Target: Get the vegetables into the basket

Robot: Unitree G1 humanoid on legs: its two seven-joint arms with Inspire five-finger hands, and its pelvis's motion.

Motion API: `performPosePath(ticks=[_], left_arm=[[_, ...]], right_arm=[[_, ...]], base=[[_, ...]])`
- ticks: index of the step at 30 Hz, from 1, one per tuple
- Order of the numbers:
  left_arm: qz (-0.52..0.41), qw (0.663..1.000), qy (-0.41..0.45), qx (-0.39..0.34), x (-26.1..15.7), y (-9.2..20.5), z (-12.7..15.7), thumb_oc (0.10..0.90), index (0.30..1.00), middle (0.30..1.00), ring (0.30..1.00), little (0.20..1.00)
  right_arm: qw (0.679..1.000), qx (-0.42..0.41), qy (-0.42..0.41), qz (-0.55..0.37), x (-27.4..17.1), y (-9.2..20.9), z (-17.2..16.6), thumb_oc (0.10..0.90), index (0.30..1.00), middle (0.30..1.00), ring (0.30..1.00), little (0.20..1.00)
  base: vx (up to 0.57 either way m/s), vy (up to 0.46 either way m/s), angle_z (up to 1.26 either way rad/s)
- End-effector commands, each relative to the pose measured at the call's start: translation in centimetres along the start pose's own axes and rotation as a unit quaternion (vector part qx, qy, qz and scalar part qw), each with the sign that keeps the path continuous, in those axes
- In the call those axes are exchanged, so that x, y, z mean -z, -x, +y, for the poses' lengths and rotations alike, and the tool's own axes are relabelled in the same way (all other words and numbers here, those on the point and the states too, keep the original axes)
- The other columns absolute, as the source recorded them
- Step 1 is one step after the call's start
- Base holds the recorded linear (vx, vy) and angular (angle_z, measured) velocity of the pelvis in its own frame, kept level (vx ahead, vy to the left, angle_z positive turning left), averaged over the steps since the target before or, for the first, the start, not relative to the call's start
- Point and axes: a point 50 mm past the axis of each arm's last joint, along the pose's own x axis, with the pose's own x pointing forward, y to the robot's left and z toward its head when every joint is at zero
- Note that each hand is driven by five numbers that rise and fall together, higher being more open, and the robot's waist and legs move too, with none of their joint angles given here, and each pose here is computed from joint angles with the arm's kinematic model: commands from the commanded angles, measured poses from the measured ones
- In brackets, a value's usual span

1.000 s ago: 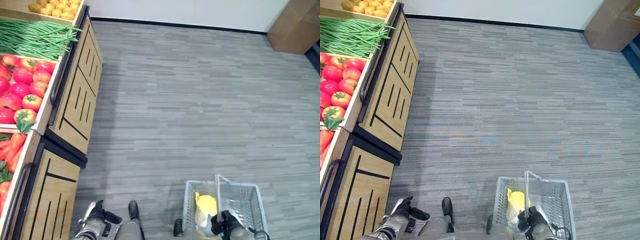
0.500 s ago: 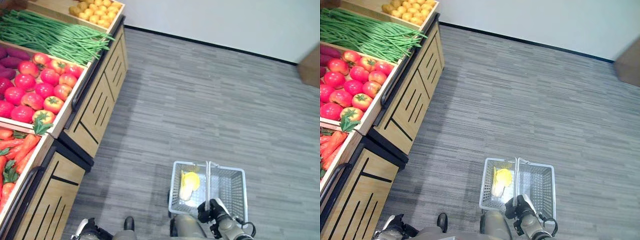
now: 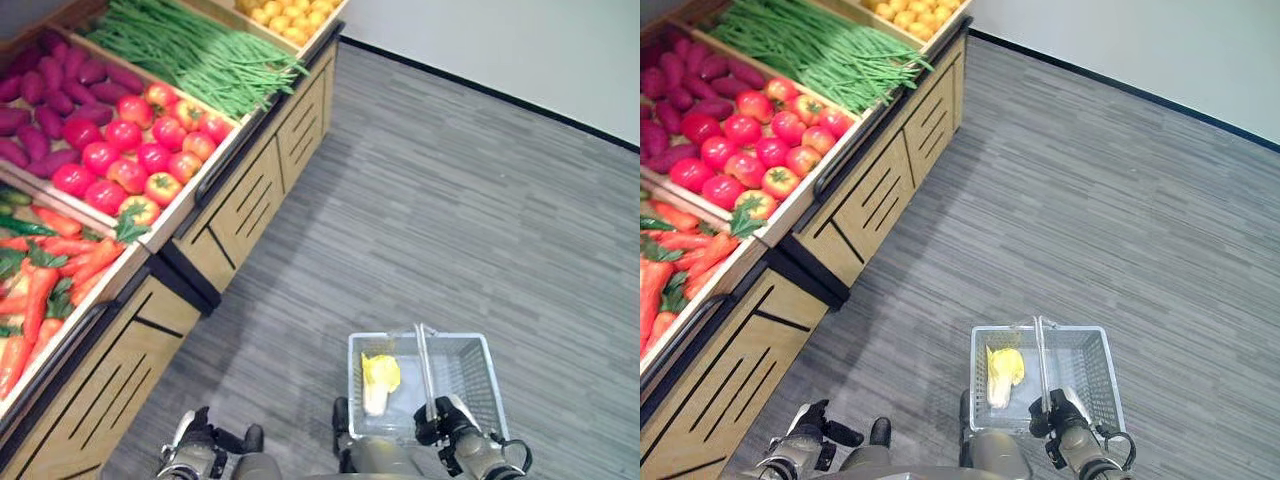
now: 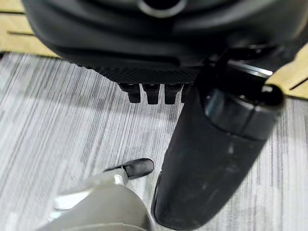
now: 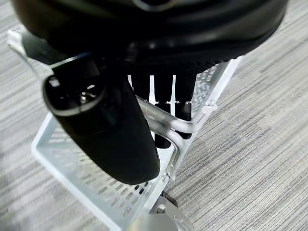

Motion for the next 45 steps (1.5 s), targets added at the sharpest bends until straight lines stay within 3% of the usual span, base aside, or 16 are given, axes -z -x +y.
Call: performPosePath(ticks=[1,5,25,45], left_arm=[[-0.001,1.0,-0.005,-0.012,-0.3,-0.1,0.4,0.9,1.0,1.0,1.0,1.0],[0.0,1.0,-0.028,-0.005,0.3,0.0,0.2,0.9,1.0,1.0,1.0,1.0],[0.027,0.999,-0.017,-0.031,2.0,-0.2,2.5,0.9,1.0,1.0,1.0,1.0],[0.024,0.999,0.001,-0.029,1.0,-0.3,2.1,0.9,1.0,1.0,1.0,1.0]], right_arm=[[0.997,0.021,0.018,0.067,4.9,0.9,-1.4,0.4,0.3,0.3,0.3,0.3],[0.994,0.019,-0.007,0.104,6.4,1.4,-0.5,0.4,0.3,0.3,0.3,0.3],[0.998,-0.003,0.017,0.068,4.1,0.9,0.5,0.4,0.3,0.3,0.3,0.3],[0.996,-0.01,0.039,0.082,5.2,1.1,0.3,0.4,0.3,0.3,0.3,0.3]], base=[[-0.04,0.172,1.69],[0.01,0.182,1.18],[0.02,0.11,0.04],[0.0,-0.157,0.69]])
